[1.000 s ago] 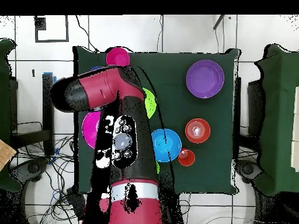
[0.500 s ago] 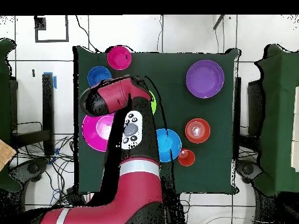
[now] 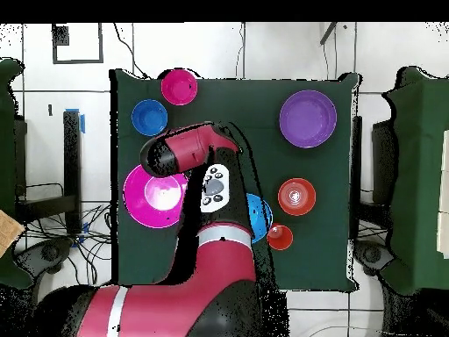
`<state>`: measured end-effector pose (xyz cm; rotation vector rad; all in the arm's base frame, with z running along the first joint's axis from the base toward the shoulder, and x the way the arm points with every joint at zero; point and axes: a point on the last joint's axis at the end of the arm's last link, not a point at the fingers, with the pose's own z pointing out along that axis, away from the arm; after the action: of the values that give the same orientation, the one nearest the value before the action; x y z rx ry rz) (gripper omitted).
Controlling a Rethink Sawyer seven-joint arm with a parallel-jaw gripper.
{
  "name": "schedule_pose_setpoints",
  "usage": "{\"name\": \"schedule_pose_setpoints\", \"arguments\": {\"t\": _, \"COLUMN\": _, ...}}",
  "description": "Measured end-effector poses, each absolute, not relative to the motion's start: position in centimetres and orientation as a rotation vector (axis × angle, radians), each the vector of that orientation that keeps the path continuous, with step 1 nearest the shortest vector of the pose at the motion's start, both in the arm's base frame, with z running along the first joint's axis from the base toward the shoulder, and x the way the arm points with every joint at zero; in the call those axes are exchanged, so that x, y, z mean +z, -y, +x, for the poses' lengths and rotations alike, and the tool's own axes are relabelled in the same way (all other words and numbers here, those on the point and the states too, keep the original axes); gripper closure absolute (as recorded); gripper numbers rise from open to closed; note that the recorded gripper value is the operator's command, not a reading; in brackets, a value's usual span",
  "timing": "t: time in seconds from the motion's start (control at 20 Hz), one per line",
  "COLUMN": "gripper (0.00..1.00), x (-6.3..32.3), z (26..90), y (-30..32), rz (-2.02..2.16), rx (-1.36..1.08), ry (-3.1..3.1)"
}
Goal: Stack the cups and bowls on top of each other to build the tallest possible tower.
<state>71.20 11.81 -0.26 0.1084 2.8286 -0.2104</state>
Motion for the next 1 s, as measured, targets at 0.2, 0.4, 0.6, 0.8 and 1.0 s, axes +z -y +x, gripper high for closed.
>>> {"name": "schedule_pose_setpoints", "arguments": {"t": 0.2, "gripper": 0.00, "x": -1.0, "z": 71.8, "y": -10.4, "rz": 0.145, "rx": -0.199, "ry": -2.831}}
{"name": "schedule_pose_setpoints", "arguments": {"t": 0.4, "gripper": 0.00, "x": -1.5, "z": 72.9, "y": -8.9, "rz": 0.187, "rx": -0.184, "ry": -2.820}}
{"name": "schedule_pose_setpoints", "arguments": {"t": 0.6, "gripper": 0.00, "x": -2.0, "z": 73.9, "y": -7.8, "rz": 0.222, "rx": -0.164, "ry": -2.810}}
{"name": "schedule_pose_setpoints", "arguments": {"t": 0.8, "gripper": 0.00, "x": -2.3, "z": 74.4, "y": -7.6, "rz": 0.234, "rx": -0.151, "ry": -2.805}}
{"name": "schedule_pose_setpoints", "arguments": {"t": 1.0, "gripper": 1.00, "x": -2.4, "z": 74.8, "y": -8.1, "rz": 0.234, "rx": -0.136, "ry": -2.800}}
